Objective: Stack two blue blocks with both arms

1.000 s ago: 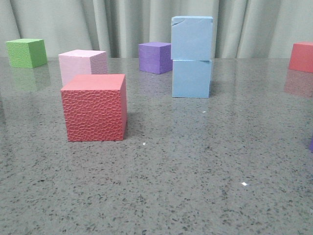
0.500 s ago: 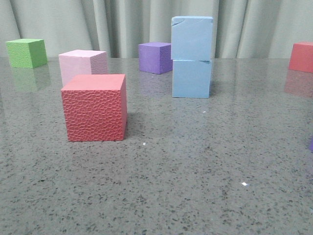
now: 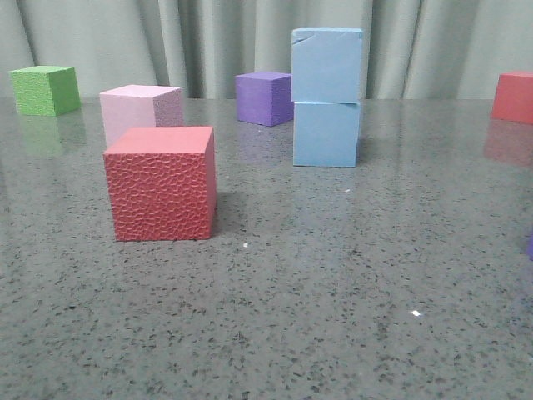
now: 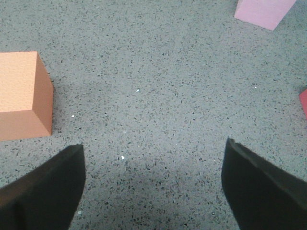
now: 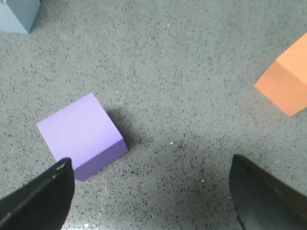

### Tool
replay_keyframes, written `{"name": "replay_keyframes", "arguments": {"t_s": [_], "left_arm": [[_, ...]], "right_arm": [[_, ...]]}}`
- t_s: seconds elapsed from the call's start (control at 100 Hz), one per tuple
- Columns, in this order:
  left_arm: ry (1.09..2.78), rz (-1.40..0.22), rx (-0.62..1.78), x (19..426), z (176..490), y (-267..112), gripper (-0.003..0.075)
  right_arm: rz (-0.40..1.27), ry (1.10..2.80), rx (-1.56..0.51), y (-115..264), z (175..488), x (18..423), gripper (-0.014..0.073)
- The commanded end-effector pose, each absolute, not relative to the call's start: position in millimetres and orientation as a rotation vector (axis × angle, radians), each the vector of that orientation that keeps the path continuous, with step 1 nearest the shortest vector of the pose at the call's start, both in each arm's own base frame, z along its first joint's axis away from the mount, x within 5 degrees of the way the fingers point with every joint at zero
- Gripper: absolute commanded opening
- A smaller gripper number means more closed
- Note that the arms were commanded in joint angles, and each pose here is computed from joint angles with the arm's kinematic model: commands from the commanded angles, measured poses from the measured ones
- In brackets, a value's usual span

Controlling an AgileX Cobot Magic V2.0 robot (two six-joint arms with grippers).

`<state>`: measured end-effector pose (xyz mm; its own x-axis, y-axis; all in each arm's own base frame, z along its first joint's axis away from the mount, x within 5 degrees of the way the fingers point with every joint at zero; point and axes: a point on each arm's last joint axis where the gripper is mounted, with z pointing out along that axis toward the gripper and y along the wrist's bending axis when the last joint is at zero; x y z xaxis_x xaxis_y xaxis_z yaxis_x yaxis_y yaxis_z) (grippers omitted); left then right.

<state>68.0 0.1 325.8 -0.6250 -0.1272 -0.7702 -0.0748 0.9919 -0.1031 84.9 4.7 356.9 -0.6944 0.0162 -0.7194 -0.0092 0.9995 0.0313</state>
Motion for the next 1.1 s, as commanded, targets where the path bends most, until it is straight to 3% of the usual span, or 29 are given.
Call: {"name": "replay_keyframes", "arguments": {"t_s": [0.0,0.37,0.49,0.75,0.8,1.09], "left_arm": [[2.164,-0.109,-0.138,71.6,337.1,-1.3,0.0555],[2.163,-0.104,-0.138,71.6,337.1,-1.0,0.0538],[2.163,-0.104,-0.138,71.6,337.1,-1.0,0.0415],[2.163,-0.104,-0.138,71.6,337.1,-1.0,-0.0018],[2.163,-0.104,-0.138,71.6,337.1,-1.0,-0.0018],[2.163,-0.104,-0.138,71.6,337.1,-1.0,-0.0019]], "right_arm": [[0.046,2.267,0.006,4.8,360.5,90.1,0.0647],[0.063,2.248,0.007,6.1,359.0,92.4,0.0611],[0.063,2.248,0.007,6.1,359.0,92.4,0.0454],[0.061,2.268,0.007,6.0,357.6,91.3,-0.0020],[0.061,2.272,0.007,5.9,357.3,91.0,-0.0076],[0.060,2.278,0.007,5.9,356.9,90.7,-0.0069]]}}
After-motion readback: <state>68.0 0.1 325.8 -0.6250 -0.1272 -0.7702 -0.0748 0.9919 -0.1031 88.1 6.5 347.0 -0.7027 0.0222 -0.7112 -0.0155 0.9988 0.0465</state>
